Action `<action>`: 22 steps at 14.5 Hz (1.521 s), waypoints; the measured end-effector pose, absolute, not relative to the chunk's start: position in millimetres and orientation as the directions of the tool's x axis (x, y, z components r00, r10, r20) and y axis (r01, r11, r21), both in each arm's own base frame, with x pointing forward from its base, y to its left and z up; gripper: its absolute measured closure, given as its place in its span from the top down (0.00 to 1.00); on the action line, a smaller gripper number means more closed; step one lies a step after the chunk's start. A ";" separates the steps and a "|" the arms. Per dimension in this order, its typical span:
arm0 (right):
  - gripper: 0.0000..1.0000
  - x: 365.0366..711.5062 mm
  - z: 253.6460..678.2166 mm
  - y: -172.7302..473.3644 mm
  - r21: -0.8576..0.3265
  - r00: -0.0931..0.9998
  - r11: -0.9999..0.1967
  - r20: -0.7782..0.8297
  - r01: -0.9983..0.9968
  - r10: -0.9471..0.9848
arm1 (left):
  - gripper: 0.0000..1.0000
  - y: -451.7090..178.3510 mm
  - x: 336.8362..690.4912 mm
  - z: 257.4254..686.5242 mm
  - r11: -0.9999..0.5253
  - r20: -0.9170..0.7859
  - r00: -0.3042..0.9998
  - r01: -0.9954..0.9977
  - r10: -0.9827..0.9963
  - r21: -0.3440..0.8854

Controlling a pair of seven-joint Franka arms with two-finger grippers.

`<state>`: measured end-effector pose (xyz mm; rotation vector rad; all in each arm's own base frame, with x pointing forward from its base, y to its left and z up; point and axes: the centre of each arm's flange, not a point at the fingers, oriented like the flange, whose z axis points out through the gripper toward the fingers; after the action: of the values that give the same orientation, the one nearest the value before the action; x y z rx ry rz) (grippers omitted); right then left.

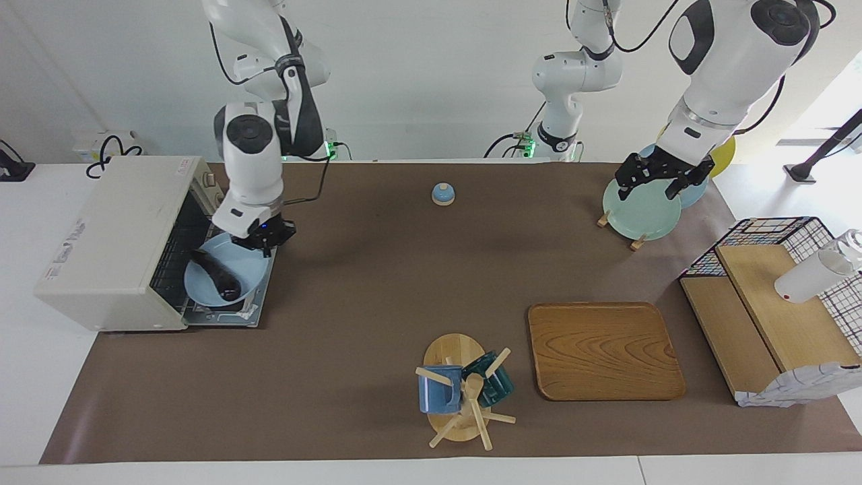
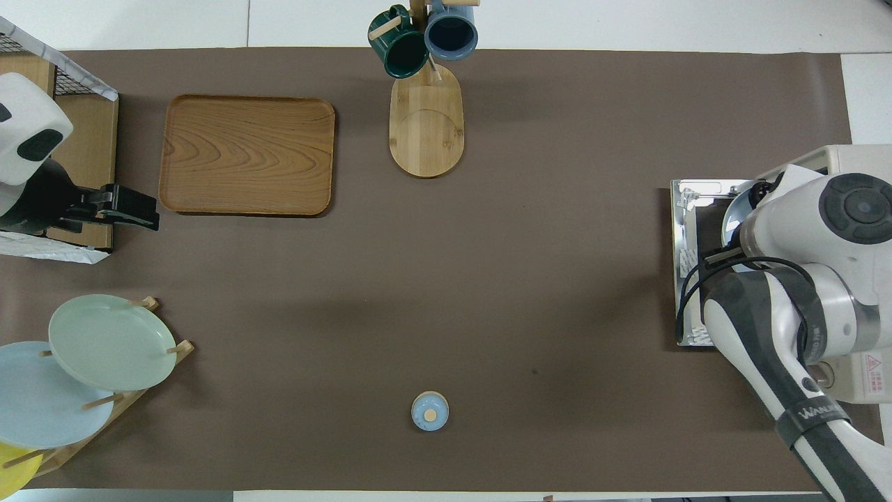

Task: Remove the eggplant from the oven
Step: 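Pull the plate out of the oven and set it mid-table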

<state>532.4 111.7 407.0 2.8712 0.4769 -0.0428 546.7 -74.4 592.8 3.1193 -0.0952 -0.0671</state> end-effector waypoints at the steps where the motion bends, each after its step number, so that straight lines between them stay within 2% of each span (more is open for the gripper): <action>1: 0.02 528.4 414.9 150.6 0.228 0.949 -0.922 -0.052 0.313 0.310 | 1.00 -74.3 546.7 592.8 -0.998 -0.042 0.997 -0.060 -0.061 0.021; 7: 0.02 501.4 438.6 376.3 0.276 0.971 -0.934 0.007 0.227 0.238 | 1.00 -70.5 547.2 592.8 -0.998 -0.042 0.998 -0.053 -0.054 0.022; 10: 0.02 502.1 401.4 460.4 0.260 0.980 -0.949 0.037 0.178 0.194 | 1.00 -65.9 548.2 593.1 -0.999 -0.039 0.998 -0.045 -0.046 0.022; 13: 0.02 503.0 355.8 482.6 0.164 0.991 -0.979 0.033 0.123 0.129 | 1.00 -54.2 551.9 595.0 -0.999 -0.016 1.000 -0.023 -0.024 0.023; 20: 0.02 487.4 324.0 495.7 0.048 0.994 -0.995 0.051 0.089 0.092 | 1.00 -48.3 553.9 595.8 -1.000 -0.005 1.000 -0.012 -0.012 0.024; 22: 0.16 489.4 328.0 493.1 0.043 0.995 -0.996 0.052 0.079 0.082 | 1.00 -48.6 554.5 596.2 -1.000 0.001 1.000 -0.013 -0.013 0.025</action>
<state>489.4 493.1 328.0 3.0974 0.1251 0.0835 554.5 -48.6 596.2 3.1170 -0.0199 0.0015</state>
